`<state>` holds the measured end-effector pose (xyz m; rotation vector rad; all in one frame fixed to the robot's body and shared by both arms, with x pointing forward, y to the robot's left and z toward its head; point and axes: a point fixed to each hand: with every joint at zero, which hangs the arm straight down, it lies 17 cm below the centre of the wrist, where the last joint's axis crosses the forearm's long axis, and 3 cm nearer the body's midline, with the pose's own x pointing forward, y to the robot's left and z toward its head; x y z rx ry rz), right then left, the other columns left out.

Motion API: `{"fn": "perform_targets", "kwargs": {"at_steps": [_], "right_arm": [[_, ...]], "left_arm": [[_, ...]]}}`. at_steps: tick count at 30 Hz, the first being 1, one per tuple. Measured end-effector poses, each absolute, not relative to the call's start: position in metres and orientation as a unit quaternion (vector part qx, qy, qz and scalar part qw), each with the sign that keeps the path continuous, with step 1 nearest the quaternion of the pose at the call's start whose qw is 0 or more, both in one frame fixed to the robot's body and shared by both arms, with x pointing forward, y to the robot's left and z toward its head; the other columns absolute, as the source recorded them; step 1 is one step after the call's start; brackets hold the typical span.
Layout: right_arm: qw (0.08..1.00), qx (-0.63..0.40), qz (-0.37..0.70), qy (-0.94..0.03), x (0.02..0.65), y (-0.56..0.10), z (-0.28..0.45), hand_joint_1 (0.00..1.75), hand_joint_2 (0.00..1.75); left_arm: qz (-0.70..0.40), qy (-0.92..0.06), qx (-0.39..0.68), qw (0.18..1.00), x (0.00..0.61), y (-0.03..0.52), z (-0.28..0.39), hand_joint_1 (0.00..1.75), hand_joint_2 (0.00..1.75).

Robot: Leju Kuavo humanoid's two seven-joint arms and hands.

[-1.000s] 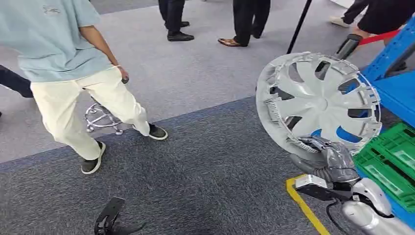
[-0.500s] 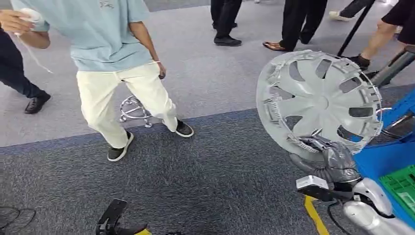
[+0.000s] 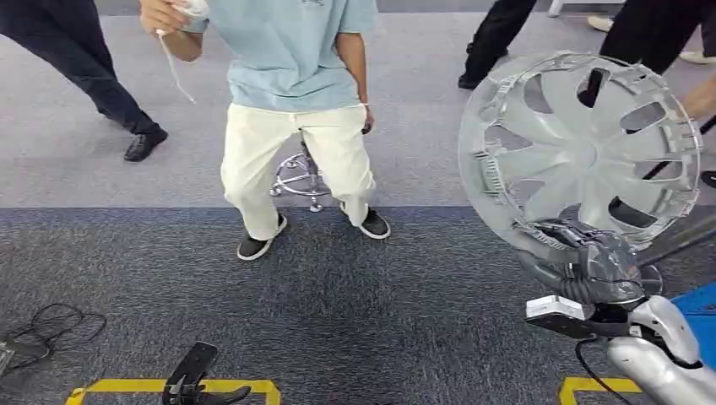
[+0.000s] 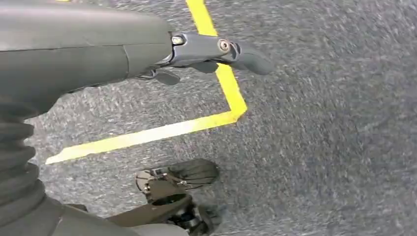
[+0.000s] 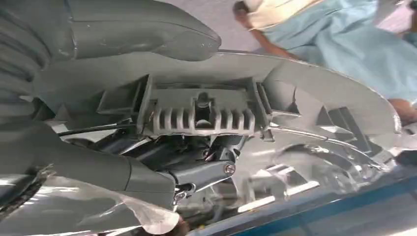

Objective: Take the parts from the cabinet and place them on the table.

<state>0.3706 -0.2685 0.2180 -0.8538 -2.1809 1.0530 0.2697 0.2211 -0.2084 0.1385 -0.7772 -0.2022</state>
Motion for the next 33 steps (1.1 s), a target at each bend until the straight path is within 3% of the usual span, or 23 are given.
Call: {"fn": "perform_targets", "kwargs": {"at_steps": [33], "right_arm": [[0.264, -0.332, 0.391, -0.817, 0.374, -0.275, 0.235, 1.75, 1.75]], "left_arm": [[-0.1, -0.377, 0.066, 0.918, 0.269, 0.222, -0.209, 0.0, 1.75]]}}
